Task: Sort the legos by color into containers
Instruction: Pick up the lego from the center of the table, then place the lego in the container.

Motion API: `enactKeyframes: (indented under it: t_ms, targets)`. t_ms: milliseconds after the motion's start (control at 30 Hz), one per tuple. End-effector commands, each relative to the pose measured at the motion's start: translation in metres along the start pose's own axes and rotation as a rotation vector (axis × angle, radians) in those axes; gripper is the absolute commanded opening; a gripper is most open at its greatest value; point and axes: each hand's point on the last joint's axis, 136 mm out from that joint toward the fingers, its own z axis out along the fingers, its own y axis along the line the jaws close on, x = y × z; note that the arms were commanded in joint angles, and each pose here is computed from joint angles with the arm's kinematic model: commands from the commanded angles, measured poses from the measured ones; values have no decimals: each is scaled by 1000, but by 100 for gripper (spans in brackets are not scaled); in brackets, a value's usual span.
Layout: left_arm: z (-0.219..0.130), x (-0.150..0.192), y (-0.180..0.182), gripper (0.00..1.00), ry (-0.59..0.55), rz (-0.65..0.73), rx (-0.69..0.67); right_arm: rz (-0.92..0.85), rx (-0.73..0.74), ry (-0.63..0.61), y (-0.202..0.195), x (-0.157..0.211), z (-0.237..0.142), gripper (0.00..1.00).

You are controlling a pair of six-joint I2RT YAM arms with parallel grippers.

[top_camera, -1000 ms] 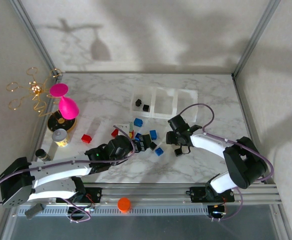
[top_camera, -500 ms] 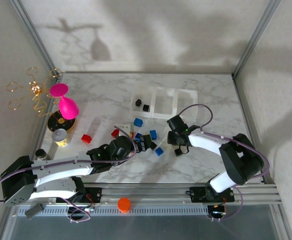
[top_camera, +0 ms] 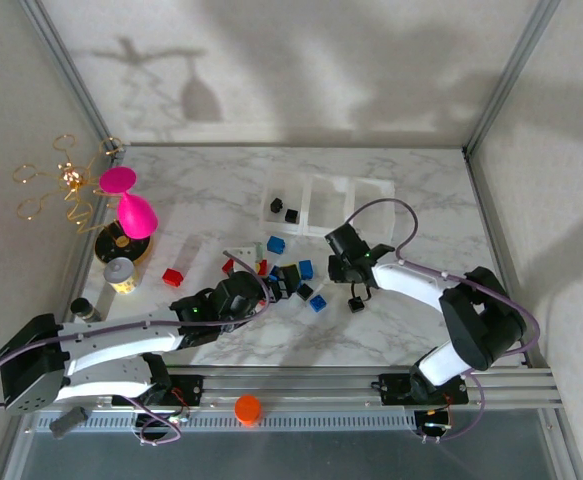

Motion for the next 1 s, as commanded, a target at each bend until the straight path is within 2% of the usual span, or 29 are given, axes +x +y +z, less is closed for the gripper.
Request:
enactKeyframes:
  t_ms: [0, 200, 500, 667, 800, 900, 967]
  targets:
    - [-7, -19, -2, 100, -53, -25, -22, -36, -29, -90, 17, -34, -21, 32]
    - [-9, -34, 2, 100, -75, -26, -58, -89, -107, -196, 60, -81, -32, 32]
    - [-8, -58, 10, 100, -100, -16, -90, -150, -194, -337, 116, -155, -28, 34]
    - [-5, -76, 18, 100, -141, -75, -43, -168, -131, -383, 130, -191, -2, 35]
    - [-2, -82, 25, 100, -152, -67, -67, -166, -109, -406, 138, -209, 22, 36]
    - [1, -87, 27, 100, -154, -62, -83, -170, -68, -398, 138, -218, 41, 41]
    - [3, -88, 27, 100, -157, -58, -84, -173, -51, -390, 140, -223, 48, 49]
